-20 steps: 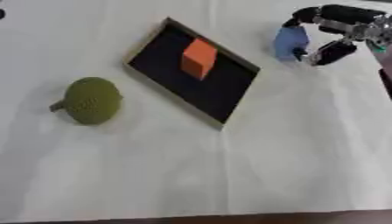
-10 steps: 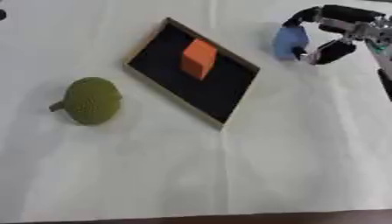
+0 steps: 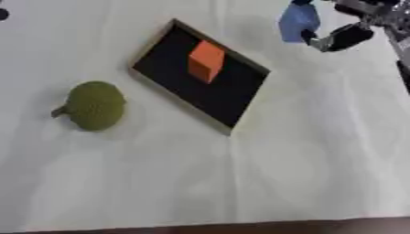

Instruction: Pick up objects on the table and place them in the box.

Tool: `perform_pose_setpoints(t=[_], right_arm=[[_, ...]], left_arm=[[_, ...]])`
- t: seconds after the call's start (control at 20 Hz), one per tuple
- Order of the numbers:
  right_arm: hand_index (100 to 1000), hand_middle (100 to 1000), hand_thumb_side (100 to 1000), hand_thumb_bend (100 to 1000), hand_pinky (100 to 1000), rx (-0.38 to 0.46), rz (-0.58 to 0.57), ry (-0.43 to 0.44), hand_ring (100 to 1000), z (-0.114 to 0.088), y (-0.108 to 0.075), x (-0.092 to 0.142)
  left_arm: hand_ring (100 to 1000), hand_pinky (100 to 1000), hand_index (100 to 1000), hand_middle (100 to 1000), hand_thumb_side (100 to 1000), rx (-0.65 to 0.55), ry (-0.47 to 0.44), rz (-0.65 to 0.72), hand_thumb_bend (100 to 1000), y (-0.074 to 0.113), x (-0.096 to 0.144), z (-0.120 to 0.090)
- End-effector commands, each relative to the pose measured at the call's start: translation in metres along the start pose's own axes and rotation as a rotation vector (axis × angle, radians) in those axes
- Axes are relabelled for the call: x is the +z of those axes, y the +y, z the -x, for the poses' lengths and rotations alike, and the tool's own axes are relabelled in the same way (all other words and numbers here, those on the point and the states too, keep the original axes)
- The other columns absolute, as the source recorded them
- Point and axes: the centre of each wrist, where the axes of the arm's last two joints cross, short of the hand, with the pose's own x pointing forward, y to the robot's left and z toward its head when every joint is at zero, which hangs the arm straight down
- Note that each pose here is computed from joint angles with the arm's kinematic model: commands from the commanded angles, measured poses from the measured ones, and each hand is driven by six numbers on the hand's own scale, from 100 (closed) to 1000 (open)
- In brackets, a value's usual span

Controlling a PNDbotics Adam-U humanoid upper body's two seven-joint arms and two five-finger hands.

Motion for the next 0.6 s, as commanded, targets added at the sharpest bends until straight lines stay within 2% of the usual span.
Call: perform_pose_setpoints(t=[0.05,0.35,0.6], right_arm=[[610,354,181,100,937,0.063,0.053,-0.086,901,-0.019,-0.035,0.001],[616,368,213,100,928,0.102,0.002,-0.246,890,-0.057,-0.043,-0.017],[619,379,211,100,927,0.12,-0.067,-0.354,870,-0.086,-0.033,-0.033]], left_arm=[[751,681,819,769,679,-0.016,-0.027,0.017,100,0.004,-0.005,-0.006],[751,681,818,768,674,-0.019,-0.02,0.011,100,0.005,-0.004,-0.006],[751,680,817,768,668,-0.027,-0.022,0.0,100,0.007,-0.004,-0.006]])
